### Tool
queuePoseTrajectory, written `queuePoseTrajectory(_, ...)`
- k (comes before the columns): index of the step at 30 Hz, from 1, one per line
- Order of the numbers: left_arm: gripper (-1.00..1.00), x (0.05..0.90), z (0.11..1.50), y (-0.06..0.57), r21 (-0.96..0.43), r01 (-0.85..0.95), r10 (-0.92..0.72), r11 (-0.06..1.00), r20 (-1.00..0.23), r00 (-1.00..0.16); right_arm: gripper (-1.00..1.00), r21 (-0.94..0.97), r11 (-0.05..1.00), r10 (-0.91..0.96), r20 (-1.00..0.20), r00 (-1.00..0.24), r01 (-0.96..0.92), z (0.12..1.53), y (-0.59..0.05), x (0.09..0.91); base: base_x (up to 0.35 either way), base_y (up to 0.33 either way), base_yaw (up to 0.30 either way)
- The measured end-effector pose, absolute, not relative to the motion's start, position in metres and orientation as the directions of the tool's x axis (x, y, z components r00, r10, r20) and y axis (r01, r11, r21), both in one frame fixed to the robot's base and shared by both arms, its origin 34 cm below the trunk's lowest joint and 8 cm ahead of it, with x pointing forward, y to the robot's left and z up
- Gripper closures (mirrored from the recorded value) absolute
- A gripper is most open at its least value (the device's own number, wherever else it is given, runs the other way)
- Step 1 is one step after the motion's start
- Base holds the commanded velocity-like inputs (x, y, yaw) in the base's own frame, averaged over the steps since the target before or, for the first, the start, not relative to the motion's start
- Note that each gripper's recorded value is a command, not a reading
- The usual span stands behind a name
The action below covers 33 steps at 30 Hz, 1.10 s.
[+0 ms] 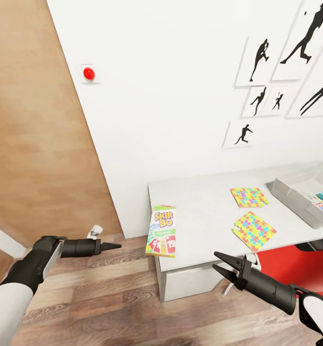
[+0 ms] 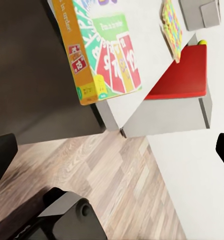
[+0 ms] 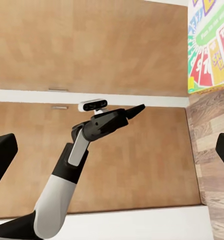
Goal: Put all the toys in the child's room - the three board games (two on the bed and one on the table), the two jigsaw puzzles on the table, and the tennis ball on the table - inside the toy box on the table in the child's room.
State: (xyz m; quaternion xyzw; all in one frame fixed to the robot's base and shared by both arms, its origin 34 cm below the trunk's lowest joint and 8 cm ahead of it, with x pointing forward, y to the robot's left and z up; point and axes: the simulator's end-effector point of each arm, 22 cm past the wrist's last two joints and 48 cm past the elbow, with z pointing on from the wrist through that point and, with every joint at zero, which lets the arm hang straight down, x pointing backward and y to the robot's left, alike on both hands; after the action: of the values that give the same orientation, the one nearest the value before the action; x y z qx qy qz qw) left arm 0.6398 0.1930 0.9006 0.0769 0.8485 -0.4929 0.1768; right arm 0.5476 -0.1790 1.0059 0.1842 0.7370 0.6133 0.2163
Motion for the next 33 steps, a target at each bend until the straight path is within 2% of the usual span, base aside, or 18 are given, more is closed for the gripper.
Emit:
queuePoseTrajectory(18, -1.0, 0.644, 0.877, 0.196, -0.816, 0.273, -0.062, 0.51, -0.351, -0.934, -1.0, 0.982, 0.188, 0.535, -0.094, -0.839, 0.01, 0.991, -0.182, 0.553, 0.0, 0.0, 0.0)
queuePoseTrajectory(25, -1.0, 0.651, 0.867, 0.204, -0.783, 0.27, -0.067, 0.56, -0.367, -0.928, -1.0, 0.982, 0.188, 0.535, -0.094, -0.839, 0.009, 0.989, -0.182, 0.554, 0.0, 0.0, 0.0)
queuePoseTrajectory(33, -1.0, 0.664, 0.853, 0.217, -0.718, 0.296, -0.078, 0.63, -0.439, -0.895, -1.0, 0.982, 0.188, 0.535, -0.095, -0.839, 0.009, 0.99, -0.182, 0.553, 0.024, -0.046, 0.0)
